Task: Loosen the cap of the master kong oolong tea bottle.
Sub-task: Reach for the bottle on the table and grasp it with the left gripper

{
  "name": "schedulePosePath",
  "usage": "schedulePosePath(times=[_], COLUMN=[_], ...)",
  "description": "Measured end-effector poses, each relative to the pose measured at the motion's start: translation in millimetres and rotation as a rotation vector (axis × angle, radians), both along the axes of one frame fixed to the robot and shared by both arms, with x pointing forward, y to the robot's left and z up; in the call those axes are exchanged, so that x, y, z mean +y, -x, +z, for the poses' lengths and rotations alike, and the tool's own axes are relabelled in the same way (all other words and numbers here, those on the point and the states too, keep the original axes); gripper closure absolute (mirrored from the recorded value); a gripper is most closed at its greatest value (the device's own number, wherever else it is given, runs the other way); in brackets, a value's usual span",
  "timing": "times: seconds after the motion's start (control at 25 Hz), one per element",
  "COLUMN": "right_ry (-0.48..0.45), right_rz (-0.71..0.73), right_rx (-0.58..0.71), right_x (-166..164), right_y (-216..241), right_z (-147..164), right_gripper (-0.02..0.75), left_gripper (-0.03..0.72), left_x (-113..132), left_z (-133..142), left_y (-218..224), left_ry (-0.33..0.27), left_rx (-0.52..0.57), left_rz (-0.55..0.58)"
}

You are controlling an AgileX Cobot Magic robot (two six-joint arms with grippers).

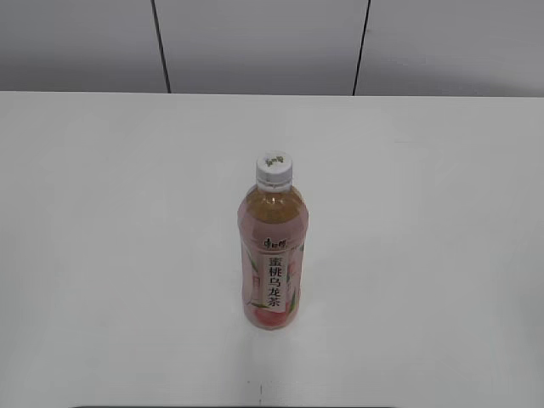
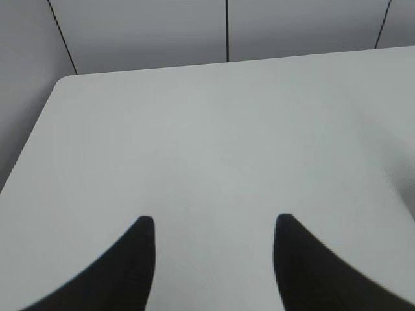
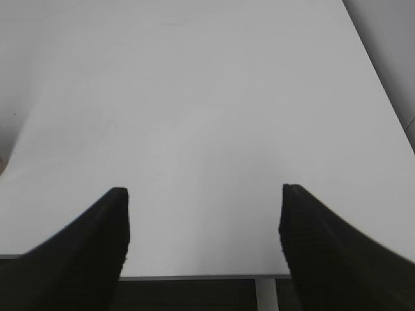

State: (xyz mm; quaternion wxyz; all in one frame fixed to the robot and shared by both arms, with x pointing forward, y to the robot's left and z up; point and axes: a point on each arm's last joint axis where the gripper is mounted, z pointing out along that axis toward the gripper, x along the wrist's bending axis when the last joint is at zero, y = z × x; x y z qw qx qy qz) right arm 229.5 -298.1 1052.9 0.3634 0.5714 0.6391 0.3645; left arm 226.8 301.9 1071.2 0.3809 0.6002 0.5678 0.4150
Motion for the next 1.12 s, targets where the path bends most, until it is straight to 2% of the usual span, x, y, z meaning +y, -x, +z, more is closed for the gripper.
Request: schedulePosePath(times=[1.12], right_ry=[0.000], right_rz=[0.000], right_rx=[0.000], right_x=[0.0], right_y=[0.0], right_z=[0.0], right_gripper=[0.191], left_gripper=[0.318], left_x=[0.0], left_z=[0.0], left_y=[0.0], left_ry=[0.000], left_rx=[0.000], left_rz=[0.000])
